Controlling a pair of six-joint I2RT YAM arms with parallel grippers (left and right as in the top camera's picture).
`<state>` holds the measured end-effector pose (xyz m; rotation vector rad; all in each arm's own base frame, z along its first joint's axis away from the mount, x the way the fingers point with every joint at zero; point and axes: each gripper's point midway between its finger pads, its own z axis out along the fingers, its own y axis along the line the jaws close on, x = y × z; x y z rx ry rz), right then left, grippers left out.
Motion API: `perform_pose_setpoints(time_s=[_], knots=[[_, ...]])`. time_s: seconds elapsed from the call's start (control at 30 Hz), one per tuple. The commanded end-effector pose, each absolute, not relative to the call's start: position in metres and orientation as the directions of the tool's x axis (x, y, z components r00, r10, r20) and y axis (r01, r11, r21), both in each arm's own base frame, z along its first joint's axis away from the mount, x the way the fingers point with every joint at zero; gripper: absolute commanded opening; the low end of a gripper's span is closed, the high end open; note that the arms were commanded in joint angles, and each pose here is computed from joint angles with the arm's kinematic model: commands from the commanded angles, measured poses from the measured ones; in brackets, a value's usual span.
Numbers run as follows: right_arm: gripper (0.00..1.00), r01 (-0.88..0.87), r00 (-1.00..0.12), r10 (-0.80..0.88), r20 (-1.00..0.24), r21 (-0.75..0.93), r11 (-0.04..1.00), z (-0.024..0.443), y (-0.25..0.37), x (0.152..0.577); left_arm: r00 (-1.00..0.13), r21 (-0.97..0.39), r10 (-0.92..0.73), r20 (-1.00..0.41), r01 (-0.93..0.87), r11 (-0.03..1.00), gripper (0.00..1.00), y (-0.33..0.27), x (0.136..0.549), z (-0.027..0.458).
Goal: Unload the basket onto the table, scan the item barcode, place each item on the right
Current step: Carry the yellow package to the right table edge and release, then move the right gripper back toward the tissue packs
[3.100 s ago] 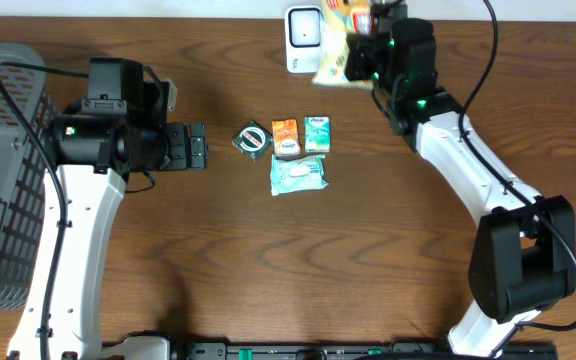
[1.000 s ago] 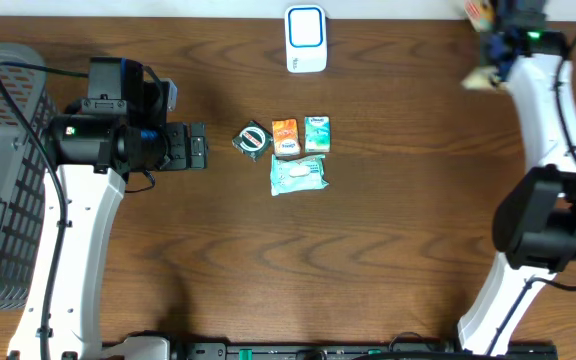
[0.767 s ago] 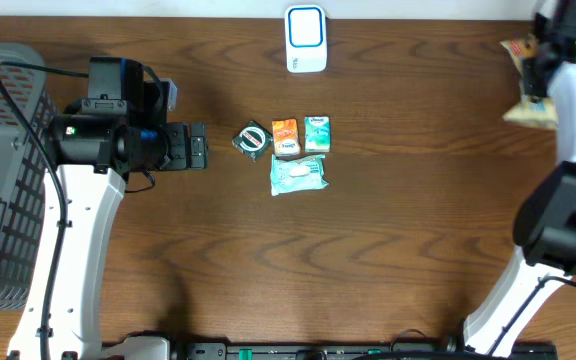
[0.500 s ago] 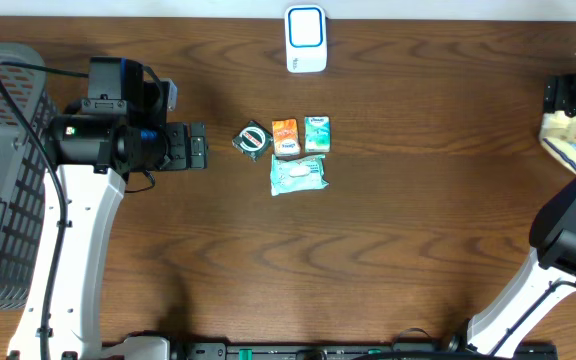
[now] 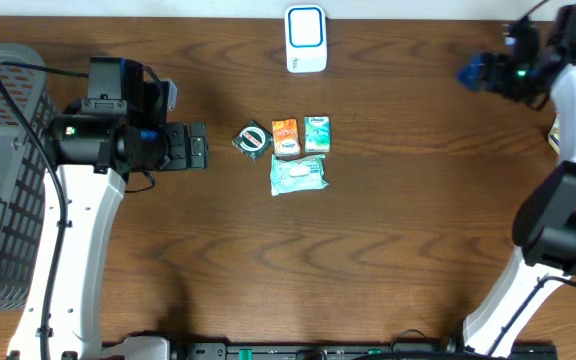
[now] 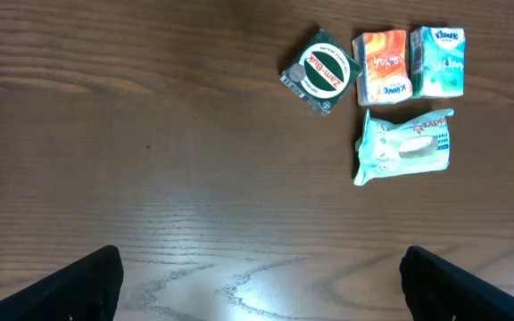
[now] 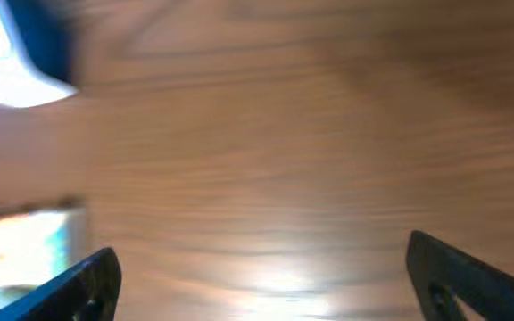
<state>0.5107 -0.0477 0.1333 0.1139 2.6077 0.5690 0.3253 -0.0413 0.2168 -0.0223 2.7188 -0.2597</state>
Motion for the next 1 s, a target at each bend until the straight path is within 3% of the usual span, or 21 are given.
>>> perform_pose_setpoints(time_s=[0.0,0.2,0.33,0.43,0.5,0.83,0.97], knots=[[0.99,-0.087,-0.929,0.157,-0.335,0.61,0.788,0.135,0.03,0.497,-0.921,-0.175,-0.048,-0.386,0.022,0.984,0.98,-0.041,0.324,0.214],[0.99,-0.168,-0.968,-0.013,-0.251,0.607,0.777,0.099,0.115,0.465,-0.921,-0.175,-0.048,-0.386,0.022,0.984,0.98,-0.041,0.324,0.214],[0.99,-0.18,-0.968,-0.068,-0.242,0.477,0.86,0.069,0.137,0.458,-0.921,-0.175,-0.048,-0.386,0.022,0.984,0.98,-0.041,0.324,0.214],[0.99,0.019,-0.975,0.074,-0.208,0.252,0.968,0.049,0.105,0.463,-0.921,-0.175,-0.048,-0.386,0.022,0.984,0.98,-0.041,0.324,0.214],[0.99,0.133,-0.963,0.153,-0.224,0.102,0.986,0.045,0.076,0.465,-0.921,-0.175,-0.048,-0.386,0.022,0.984,0.98,-0.041,0.324,0.214],[0.99,0.357,-0.906,0.273,-0.323,-0.237,0.904,0.053,-0.048,0.467,-0.921,-0.175,-0.048,-0.386,0.022,0.984,0.98,-0.041,0.324,0.214],[0.66,0.436,-0.876,0.351,-0.331,-0.235,0.869,0.054,-0.096,0.463,-0.921,-0.175,-0.048,-0.386,0.022,0.984,0.97,-0.041,0.324,0.214]])
